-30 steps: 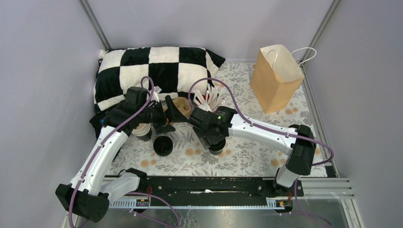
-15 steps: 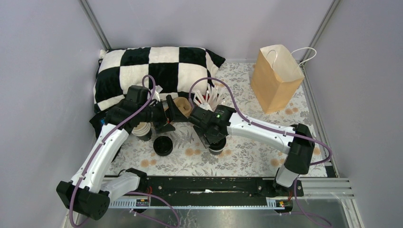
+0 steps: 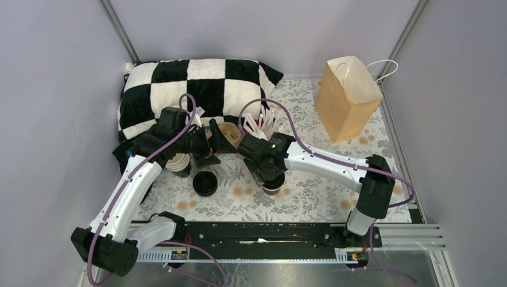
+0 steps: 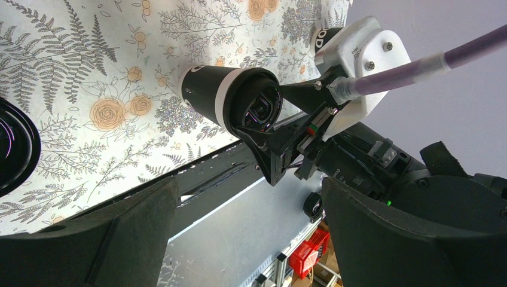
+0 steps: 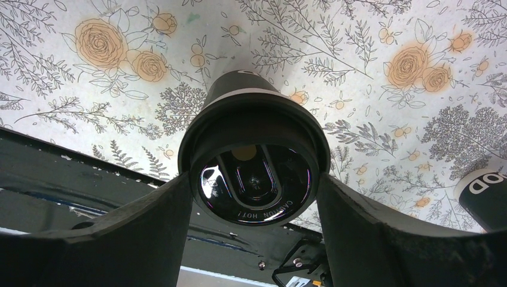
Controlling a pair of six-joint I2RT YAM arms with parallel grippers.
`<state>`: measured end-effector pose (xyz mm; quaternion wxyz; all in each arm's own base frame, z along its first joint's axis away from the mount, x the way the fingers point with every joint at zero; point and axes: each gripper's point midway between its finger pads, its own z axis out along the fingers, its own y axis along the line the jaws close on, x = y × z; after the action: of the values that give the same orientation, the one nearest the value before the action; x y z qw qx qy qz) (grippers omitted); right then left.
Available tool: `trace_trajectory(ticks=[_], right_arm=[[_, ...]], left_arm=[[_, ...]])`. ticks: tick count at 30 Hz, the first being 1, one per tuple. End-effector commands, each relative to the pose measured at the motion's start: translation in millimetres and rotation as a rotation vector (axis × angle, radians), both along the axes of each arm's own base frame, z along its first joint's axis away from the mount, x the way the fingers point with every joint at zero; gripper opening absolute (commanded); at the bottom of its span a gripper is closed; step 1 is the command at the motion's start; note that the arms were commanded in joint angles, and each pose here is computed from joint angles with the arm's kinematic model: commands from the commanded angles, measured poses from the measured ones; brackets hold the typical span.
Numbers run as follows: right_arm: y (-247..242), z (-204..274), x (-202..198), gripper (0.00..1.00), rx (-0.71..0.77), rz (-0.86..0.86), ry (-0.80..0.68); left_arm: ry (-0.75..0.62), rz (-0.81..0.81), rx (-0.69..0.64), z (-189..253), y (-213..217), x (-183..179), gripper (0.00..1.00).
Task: Pack the takeout coffee
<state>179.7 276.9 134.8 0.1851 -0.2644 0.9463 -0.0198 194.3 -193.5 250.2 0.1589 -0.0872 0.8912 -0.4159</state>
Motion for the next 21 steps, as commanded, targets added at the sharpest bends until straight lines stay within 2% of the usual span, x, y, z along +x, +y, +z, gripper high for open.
trace_trajectory(ticks=[1,13,21], right_arm=[[-5.0,-4.2,4.0,0.78,-0.024,-0.008,-0.004],[-1.5,20.8,4.5,0.78,0.036,-0.02,-0.027],[-7.9,19.0,0.0,0.78,0.036,-0.035,-0.02]], left_arm=[[-0.072,-0.007,-0.01,16.6,-1.6,9.6,0.93],[-0.07,-0.012,-0.007,15.9,-2.6,12.5,0.93],[-0.063,-0.019,-0.007,15.2,-3.8,13.9,0.93]])
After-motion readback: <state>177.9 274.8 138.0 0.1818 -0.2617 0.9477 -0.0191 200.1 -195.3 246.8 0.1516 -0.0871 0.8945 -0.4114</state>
